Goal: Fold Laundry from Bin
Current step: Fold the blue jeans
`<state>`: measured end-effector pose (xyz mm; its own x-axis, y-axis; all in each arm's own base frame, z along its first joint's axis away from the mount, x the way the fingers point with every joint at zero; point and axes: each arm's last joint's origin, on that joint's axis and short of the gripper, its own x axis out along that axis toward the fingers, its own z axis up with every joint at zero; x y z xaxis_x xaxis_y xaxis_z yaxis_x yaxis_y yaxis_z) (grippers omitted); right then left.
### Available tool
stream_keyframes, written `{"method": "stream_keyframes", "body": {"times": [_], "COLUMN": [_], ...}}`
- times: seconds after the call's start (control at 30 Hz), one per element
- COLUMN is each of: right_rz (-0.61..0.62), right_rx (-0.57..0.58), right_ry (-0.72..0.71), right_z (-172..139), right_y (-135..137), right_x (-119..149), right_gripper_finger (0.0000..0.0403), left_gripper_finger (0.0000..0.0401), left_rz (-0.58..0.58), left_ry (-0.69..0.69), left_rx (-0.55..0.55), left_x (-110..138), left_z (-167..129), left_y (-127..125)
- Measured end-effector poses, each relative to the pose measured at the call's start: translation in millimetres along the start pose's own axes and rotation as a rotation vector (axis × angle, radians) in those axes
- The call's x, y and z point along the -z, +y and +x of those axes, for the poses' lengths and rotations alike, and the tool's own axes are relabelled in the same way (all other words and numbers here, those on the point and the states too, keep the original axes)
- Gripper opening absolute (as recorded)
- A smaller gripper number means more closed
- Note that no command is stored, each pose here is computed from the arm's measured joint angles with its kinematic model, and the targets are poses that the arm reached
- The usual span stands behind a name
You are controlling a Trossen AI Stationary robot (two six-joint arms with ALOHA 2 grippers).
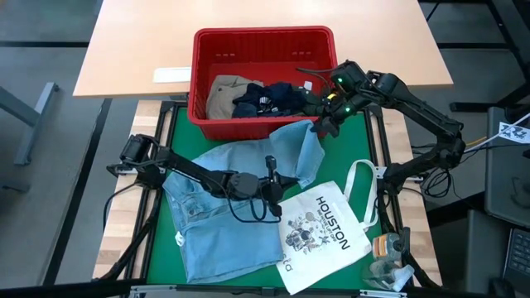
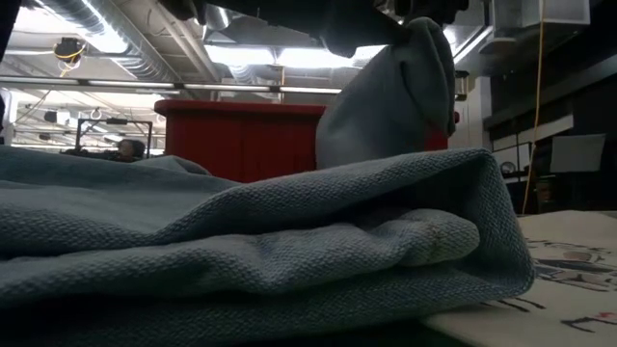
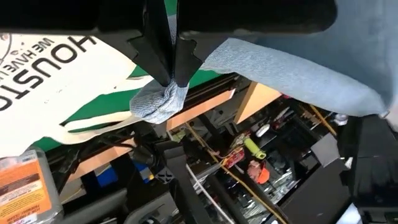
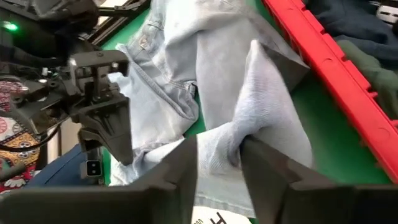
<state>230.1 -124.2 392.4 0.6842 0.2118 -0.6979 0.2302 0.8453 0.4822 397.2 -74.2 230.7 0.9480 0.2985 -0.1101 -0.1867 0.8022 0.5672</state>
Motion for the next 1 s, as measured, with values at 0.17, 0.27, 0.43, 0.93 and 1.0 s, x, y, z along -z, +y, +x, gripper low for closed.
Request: {"method": "stream_keyframes", "body": {"times": [0.17,0.27,0.43,0.93,1.0], "right_rz": [0.055,0.075,0.107,0.118,0.157], "right_rx": [0.121,0.205,0.275,0.199,0.218], "right_ry": [0.089,0.164,0.306,0.303,0.282], "right_z": [-0.9,-2.3,-6.1,-23.7,-31.1], "right_y": [-4.1,-6.2,-6.9,11.0,14.4], "right_x": [10.2,18.1,32.3,52.2,63.2], "right_gripper_finger": [0.0171,0.0177,0.0177,0.0177,0.0177], "left_gripper_finger": [0.0000,0.0000,0.0000,0.0000,0.0000], "left_rz": [-0.011,-0.026,-0.043,-0.044,-0.044], "left_ry": [0.012,-0.009,-0.019,0.007,0.008], "left_rx": [-0.084,-0.095,-0.125,-0.163,-0.164], "left_x": [-11.8,-20.1,-25.6,-25.1,-24.9], "left_z": [-9.7,-15.7,-19.3,-19.9,-19.7], "left_y": [5.4,11.0,16.9,18.5,18.8]}}
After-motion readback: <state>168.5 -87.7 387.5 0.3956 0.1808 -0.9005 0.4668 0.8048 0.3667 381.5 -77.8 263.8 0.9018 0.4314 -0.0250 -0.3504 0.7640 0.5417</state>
